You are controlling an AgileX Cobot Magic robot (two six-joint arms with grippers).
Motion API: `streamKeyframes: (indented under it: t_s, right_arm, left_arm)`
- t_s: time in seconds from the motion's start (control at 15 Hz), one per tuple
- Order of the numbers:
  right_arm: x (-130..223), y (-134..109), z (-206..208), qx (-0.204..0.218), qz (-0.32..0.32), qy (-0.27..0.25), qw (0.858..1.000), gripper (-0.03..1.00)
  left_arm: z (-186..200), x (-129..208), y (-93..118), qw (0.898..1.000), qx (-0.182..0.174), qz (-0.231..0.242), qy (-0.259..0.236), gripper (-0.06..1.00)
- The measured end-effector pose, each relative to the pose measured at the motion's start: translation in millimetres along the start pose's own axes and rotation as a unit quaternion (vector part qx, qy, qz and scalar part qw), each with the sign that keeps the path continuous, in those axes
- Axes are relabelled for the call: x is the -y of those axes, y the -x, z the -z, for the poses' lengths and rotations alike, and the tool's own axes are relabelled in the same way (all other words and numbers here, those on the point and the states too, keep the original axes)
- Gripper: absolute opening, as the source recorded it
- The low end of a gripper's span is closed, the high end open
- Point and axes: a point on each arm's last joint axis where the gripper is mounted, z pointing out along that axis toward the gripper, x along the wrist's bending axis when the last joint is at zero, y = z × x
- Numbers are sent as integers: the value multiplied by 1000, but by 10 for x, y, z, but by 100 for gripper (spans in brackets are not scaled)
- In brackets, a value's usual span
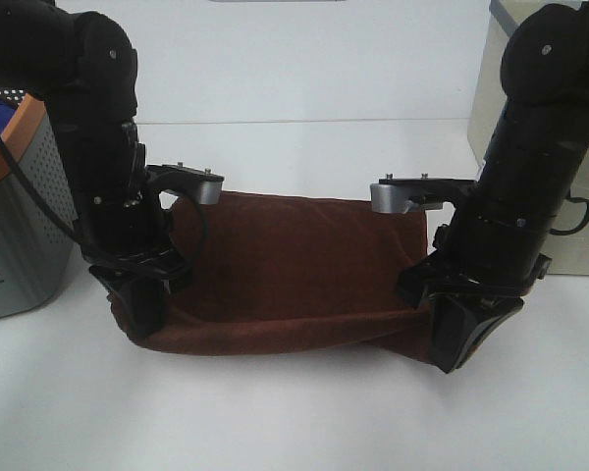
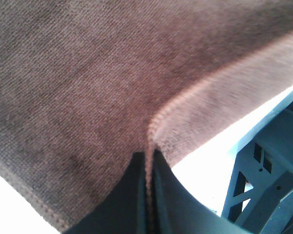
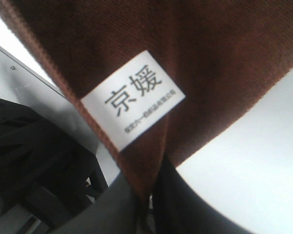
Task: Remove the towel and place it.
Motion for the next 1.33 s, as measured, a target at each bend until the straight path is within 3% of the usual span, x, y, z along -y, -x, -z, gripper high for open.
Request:
streamKeyframes:
  t_s: [0.13, 0.2, 0.27, 0.33, 0.4, 0.47, 0.53, 0.93, 1.2, 1.33]
  right_arm:
    - [-6, -16, 0, -9, -10, 3, 1000, 37]
    - [-7, -18, 1, -10, -30, 3, 1000, 51]
    - [-7, -18, 1, -10, -50, 3, 999, 62]
    - [-7, -17, 0, -10, -66, 3, 998, 70]
    - [-7, -17, 0, -10, -70, 3, 997, 72]
    - [-7, -17, 0, -10, -79, 3, 997, 74]
    - [-9, -18, 2, -10, -86, 3, 996, 74]
    - [-394, -186, 553, -20, -69, 56, 996, 74]
    - [-738, -293, 1241, 30, -44, 174, 983, 74]
    - [-835, -345, 1666, 69, -48, 243, 966, 74]
  left_arm:
    - [0, 0, -1, 1000, 0, -2, 0, 2]
    - [7, -2, -1, 1000, -2, -1, 3, 8]
    - [31, -11, 1, 1000, -7, -1, 14, 22]
    - [105, -28, 11, 999, -18, -3, 42, 50]
    - [134, -33, 14, 998, -22, -4, 52, 61]
    - [210, -44, 27, 996, -32, -6, 78, 88]
    - [261, -45, 39, 995, -37, -8, 92, 95]
    - [698, -44, 151, 983, -61, -20, 169, 99]
    - [1369, -73, 321, 958, -89, -39, 270, 99]
    - [1725, -69, 388, 942, -95, -27, 322, 99]
